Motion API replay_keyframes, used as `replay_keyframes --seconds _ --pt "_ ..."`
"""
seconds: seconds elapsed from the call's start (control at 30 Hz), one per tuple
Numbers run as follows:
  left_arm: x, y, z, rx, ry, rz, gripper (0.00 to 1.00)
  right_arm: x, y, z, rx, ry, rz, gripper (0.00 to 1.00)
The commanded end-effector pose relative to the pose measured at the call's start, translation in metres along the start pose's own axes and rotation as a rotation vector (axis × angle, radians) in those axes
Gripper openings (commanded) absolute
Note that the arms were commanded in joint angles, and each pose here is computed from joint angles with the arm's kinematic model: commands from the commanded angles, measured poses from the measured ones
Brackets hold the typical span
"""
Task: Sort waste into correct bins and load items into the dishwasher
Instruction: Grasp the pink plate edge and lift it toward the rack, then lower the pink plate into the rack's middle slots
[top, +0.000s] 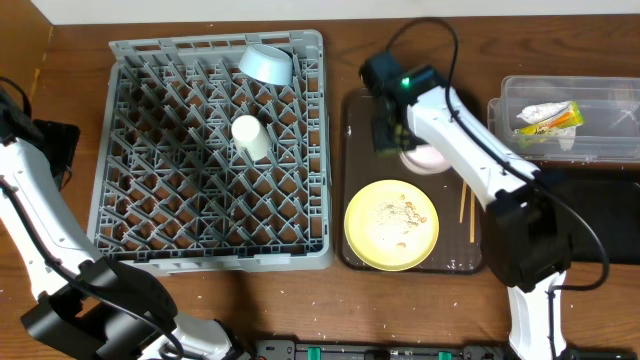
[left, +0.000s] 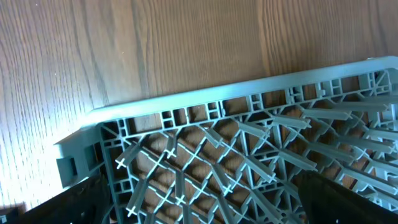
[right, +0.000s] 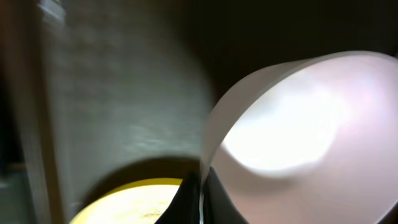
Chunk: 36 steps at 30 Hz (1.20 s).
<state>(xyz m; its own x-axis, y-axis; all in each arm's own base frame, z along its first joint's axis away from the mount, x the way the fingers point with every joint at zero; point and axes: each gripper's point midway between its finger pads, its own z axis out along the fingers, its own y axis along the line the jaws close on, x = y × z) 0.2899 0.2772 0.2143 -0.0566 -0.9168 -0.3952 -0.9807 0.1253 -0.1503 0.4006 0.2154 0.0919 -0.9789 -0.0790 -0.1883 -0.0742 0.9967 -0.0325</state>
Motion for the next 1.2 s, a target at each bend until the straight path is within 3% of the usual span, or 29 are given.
replay_keyframes --seconds 0.0,0.13,0.3,0.53,0.63,0.9,1.17 --pt "-0.003 0.005 -0.007 -0.007 -0.024 -0.015 0.98 -0.028 0.020 -0.048 -0.089 -0.111 -0.061 0.01" --pt "-0.004 0.005 -0.007 -0.007 -0.024 -0.015 0.98 -0.038 0.065 -0.089 -0.344 -0.152 -0.148 0.01" --pt "-0.004 0.005 -0.007 -0.007 -0.024 -0.015 0.98 -0.030 0.142 -0.141 -0.834 -0.159 -0.307 0.01" --pt "-0.004 0.005 -0.007 -0.007 -0.024 -0.015 0.98 -0.005 0.209 -0.190 -1.158 -0.180 -0.462 0.01" --pt "-0.004 0.005 -0.007 -0.007 -0.024 -0.015 0.98 0.017 0.240 -0.208 -1.231 -0.182 -0.531 0.01" --pt "-0.004 0.005 -0.007 -0.007 -0.024 -0.015 0.98 0.060 0.295 -0.204 -1.304 -0.095 -0.581 0.01" --pt "-0.004 0.005 -0.007 -0.007 -0.024 -0.015 0.98 0.093 0.341 -0.174 -1.442 0.114 -0.560 0.01"
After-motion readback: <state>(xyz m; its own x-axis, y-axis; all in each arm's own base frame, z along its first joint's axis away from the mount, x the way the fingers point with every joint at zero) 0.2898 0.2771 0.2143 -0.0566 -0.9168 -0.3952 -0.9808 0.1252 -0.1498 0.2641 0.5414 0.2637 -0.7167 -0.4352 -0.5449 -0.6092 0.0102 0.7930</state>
